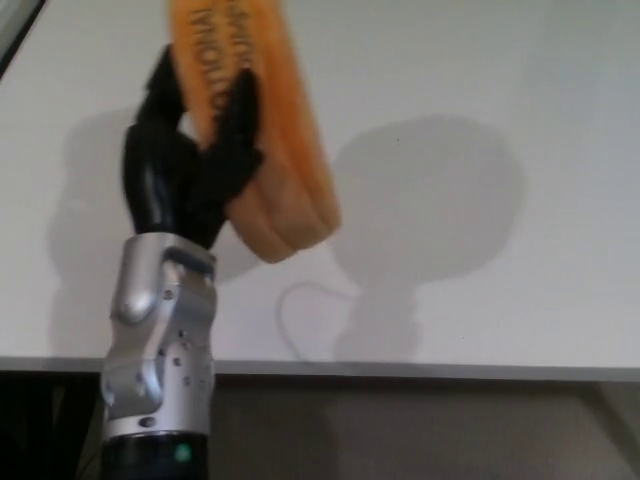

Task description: A soft plate is kept in the center of the table close to the robot and the robot uses its left hand to pick up the plate, turns it upside down and places it back on the table

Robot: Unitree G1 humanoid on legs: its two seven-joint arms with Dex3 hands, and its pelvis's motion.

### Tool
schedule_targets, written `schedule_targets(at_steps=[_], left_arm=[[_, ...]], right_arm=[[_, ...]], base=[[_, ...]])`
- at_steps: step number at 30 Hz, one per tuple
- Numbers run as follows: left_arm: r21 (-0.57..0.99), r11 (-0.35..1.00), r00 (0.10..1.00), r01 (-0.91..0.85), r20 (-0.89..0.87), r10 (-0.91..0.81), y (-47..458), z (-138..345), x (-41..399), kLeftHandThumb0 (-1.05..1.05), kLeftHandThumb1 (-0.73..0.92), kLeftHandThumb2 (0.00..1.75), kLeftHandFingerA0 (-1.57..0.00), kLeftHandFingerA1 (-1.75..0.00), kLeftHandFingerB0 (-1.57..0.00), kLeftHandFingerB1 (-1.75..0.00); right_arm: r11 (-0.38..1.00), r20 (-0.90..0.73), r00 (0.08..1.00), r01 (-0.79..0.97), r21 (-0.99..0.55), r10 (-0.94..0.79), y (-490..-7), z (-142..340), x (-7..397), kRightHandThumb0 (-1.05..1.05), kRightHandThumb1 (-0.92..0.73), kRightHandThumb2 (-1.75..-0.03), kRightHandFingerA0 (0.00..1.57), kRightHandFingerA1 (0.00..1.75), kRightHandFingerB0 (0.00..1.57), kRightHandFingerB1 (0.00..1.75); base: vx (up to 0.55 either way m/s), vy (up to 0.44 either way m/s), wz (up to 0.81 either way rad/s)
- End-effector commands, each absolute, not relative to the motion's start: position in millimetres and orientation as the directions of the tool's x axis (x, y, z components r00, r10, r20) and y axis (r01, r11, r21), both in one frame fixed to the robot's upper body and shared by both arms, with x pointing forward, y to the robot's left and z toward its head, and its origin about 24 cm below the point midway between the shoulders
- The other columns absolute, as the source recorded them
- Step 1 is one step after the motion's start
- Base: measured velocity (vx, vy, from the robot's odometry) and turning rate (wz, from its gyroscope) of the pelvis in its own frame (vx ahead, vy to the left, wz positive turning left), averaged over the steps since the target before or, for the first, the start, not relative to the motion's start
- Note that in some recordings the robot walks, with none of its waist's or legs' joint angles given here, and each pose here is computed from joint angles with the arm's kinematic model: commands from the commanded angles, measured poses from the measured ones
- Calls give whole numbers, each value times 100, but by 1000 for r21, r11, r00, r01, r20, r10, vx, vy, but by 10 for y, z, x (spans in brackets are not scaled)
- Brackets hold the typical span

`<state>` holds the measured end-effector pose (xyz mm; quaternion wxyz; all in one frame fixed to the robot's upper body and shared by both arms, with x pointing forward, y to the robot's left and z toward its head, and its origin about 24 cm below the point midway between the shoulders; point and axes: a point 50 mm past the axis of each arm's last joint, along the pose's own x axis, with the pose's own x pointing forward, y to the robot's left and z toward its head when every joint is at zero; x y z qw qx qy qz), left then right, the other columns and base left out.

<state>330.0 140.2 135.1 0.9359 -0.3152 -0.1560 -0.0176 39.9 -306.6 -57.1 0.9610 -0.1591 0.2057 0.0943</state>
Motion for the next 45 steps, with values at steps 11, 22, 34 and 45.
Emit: schedule_targets(at_steps=[11,22,34,45], left_arm=[[-502,129,515,-855,-795,320,2223,-136,2727,-33,78,65,-109,-175,-47,-72],[-378,240,434,-894,-864,254,2163,-454,2492,-21,67,71,-105,-175,-23,-48],[-368,618,503,-695,-863,52,1973,-493,2422,-24,62,64,-99,-175,-44,-56],[-320,904,572,-284,-813,-108,1738,-152,2688,-31,62,62,-106,-175,-77,-148]], right_arm=[[925,-453,885,-258,-279,110,-3140,-515,383,-66,-82,-66,41,33,27,30],[926,-419,899,-259,-276,127,-3091,-421,444,-66,-83,-65,42,39,29,32],[918,-424,897,-266,-293,124,-3096,-419,462,-65,-83,-66,41,36,28,31],[927,-438,892,-256,-275,117,-3116,-467,477,-68,-82,-66,41,35,27,31]], base=[[0,0,0],[0,0,0],[0,0,0],[0,0,0]])
